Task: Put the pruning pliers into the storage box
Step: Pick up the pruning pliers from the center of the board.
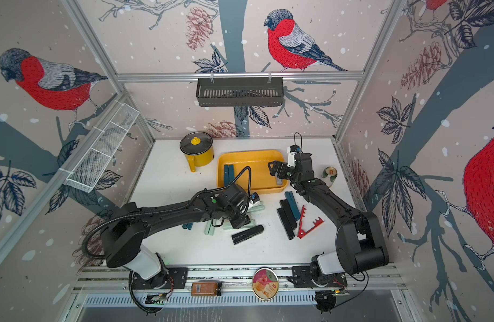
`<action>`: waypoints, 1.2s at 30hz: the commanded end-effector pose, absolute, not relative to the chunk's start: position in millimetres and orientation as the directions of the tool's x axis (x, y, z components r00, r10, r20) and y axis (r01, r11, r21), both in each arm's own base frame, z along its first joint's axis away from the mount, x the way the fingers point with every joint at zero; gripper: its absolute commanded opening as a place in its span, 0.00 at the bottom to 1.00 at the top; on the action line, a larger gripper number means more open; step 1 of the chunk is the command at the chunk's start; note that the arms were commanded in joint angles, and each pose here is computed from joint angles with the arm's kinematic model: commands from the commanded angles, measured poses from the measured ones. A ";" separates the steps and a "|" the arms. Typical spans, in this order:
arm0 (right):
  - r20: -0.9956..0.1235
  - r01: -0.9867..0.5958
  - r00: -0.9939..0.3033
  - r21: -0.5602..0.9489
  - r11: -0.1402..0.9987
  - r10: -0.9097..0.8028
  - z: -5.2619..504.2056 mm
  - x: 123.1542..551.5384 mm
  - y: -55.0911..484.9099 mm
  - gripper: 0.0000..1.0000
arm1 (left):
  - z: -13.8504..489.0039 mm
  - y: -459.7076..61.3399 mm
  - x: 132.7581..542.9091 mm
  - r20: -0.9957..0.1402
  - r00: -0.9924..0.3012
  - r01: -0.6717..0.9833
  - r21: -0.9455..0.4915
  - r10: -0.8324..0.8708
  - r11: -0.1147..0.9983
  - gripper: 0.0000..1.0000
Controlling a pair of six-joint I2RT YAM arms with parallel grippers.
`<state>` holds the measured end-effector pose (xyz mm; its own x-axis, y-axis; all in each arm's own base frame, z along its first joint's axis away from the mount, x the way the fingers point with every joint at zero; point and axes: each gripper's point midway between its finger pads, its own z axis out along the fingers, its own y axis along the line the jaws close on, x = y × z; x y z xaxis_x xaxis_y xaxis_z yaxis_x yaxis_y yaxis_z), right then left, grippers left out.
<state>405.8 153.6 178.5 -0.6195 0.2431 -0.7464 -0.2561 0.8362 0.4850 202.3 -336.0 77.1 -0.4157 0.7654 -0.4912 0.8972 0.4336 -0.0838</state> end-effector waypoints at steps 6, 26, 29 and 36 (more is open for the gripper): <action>-0.755 -0.263 -0.606 0.486 0.834 0.248 181.4 405.3 149.6 1.00 | 61.7 -328.8 187.1 -0.415 -0.375 0.923 -0.078 0.829 0.378 0.46; -0.750 -0.265 -0.612 0.495 0.828 0.253 177.0 402.9 148.3 1.00 | 40.6 -313.5 181.1 -0.334 -0.380 0.922 -0.062 0.863 0.382 0.35; -0.749 -0.264 -0.613 0.496 0.827 0.254 176.6 402.9 147.6 1.00 | 37.7 -310.7 181.3 -0.321 -0.385 0.920 -0.057 0.866 0.388 0.36; -0.748 -0.267 -0.613 0.499 0.825 0.254 176.2 401.4 147.5 1.00 | 38.5 -308.5 182.5 -0.320 -0.391 0.916 -0.047 0.863 0.398 0.40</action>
<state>399.8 146.3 167.8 -0.6375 0.2515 -0.7283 -0.2434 0.8311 0.5001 186.1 -314.4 39.2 -0.3985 0.8514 -0.3411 0.9123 0.4063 -0.0516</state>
